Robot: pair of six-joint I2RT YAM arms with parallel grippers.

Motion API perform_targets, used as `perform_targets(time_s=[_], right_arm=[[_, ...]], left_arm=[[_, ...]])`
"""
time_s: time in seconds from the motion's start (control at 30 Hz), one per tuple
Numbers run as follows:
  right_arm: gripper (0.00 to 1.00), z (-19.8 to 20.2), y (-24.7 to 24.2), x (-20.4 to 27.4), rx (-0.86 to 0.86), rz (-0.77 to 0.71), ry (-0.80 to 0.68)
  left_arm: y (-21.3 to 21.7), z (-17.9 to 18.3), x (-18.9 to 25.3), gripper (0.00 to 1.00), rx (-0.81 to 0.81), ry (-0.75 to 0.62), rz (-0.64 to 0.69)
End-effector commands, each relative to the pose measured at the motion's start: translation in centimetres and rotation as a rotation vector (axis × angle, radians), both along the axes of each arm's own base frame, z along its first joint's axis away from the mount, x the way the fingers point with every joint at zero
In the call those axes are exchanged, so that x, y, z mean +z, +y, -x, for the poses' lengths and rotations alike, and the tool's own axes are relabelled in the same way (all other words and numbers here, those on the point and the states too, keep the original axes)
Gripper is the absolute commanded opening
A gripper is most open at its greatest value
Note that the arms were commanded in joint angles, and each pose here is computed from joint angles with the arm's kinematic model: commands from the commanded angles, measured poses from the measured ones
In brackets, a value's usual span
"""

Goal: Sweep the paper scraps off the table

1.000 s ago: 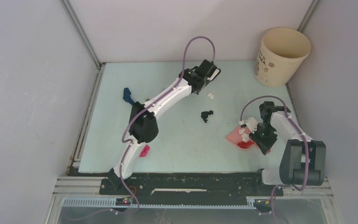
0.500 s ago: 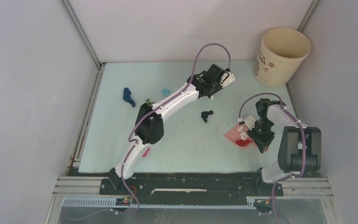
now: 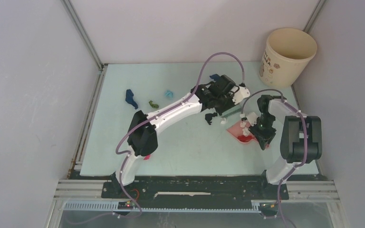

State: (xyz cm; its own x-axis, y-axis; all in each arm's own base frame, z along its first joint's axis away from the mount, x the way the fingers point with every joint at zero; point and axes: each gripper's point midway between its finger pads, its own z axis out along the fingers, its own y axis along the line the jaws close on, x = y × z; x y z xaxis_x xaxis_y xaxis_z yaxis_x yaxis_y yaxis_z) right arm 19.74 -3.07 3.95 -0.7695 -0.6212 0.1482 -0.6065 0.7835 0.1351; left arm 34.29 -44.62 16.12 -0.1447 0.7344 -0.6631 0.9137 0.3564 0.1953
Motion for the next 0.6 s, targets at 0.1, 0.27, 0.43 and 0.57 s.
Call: perform_targets(time_s=[0.1, 0.27, 0.43, 0.57], right_arm=[[0.00, -0.9, 1.7, 0.3, -0.032, -0.068, -0.020], [0.00, -0.3, 1.7, 0.5, -0.030, -0.081, -0.023], [0.00, 1.1, 1.1, 1.1, 0.002, -0.060, -0.015], [0.00, 1.8, 0.7, 1.9, 0.018, -0.034, -0.025]], left_arm=[[-3.7, 8.4, 7.9, 0.01, -0.051, 0.244, 0.298], [-2.6, 8.3, 11.2, 0.03, 0.084, 0.343, 0.451], [1.7, 5.6, 12.8, 0.02, 0.231, 0.158, 0.385], [5.7, 3.8, 12.8, 0.01, 0.289, 0.005, 0.211]])
